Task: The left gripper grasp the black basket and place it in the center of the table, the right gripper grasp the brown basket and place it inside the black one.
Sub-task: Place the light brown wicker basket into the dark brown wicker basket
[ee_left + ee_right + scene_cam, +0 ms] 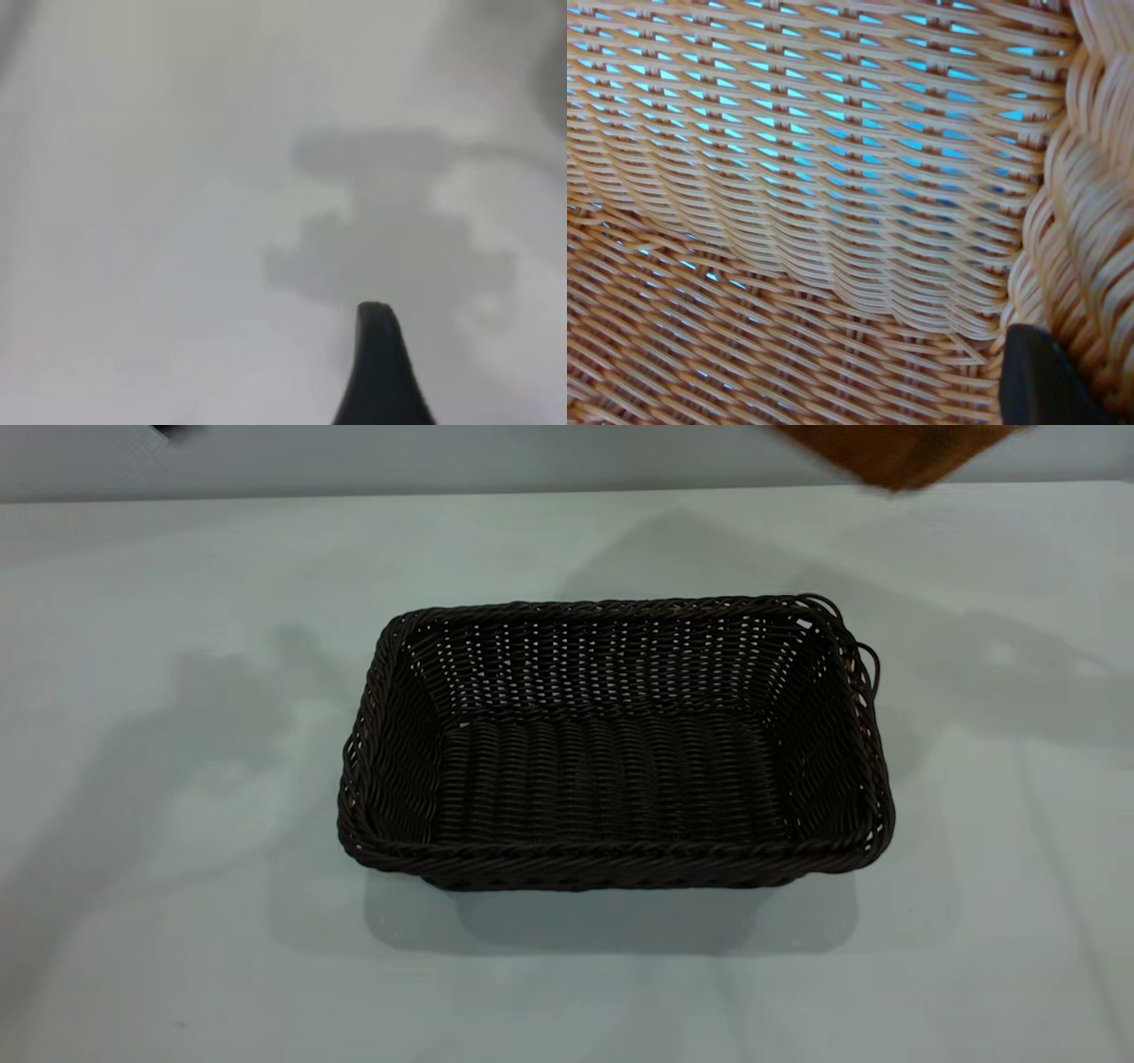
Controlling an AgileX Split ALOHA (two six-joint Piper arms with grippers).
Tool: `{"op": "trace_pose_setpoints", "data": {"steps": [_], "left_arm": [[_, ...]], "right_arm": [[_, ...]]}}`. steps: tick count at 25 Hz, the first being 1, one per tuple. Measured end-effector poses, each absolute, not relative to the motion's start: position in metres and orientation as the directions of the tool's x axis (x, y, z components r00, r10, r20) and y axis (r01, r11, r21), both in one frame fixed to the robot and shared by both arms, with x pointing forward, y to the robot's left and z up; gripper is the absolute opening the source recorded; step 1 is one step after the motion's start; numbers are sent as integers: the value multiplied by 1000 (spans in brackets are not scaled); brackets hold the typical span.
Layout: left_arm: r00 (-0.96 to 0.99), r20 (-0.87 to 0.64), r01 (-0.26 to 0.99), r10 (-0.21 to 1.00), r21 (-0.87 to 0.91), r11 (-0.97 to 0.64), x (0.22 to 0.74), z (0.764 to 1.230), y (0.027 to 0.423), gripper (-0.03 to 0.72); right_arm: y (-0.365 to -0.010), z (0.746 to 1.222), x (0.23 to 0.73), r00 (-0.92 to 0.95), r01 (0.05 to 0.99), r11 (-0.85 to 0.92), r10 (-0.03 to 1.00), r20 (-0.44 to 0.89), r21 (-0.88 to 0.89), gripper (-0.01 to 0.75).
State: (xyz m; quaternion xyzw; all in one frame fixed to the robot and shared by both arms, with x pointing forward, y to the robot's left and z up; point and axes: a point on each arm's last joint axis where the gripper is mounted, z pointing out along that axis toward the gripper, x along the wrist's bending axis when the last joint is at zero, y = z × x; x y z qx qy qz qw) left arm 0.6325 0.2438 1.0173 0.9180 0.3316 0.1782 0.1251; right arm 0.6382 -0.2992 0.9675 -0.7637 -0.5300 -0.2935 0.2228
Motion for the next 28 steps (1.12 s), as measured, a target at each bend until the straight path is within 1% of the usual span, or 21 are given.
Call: {"op": "trace_pose_setpoints", "data": {"steps": [3, 5, 8, 12, 16, 20, 26, 28], "left_arm": [[584, 269, 629, 766, 447, -636, 620, 1060, 270, 440], [522, 274, 644, 808, 494, -584, 613, 1078, 280, 433], [483, 292, 626, 825, 543, -559, 600, 1103, 282, 426], [467, 306, 605, 829, 573, -553, 591, 1118, 282, 425], [468, 305, 605, 829, 573, -552, 589, 1120, 282, 425], [472, 298, 613, 830, 565, -552, 588, 1119, 282, 425], [473, 294, 616, 830, 563, -551, 587, 1119, 282, 425], [473, 293, 616, 831, 564, -550, 587, 1119, 282, 425]], "right_arm": [[-263, 961, 629, 140, 988, -152, 784, 605, -32, 69], [-239, 958, 623, 46, 999, -38, 831, 554, -26, 69], [-213, 955, 618, -47, 998, 59, 862, 505, -7, 70], [-189, 941, 616, -74, 996, 93, 872, 483, -14, 70], [-178, 914, 614, -73, 987, 132, 879, 471, -92, 70], [-179, 893, 611, -68, 972, 161, 890, 450, -172, 70], [-182, 872, 613, -60, 969, 154, 905, 421, -193, 77], [-182, 870, 613, -59, 970, 151, 906, 419, -191, 94]]}}
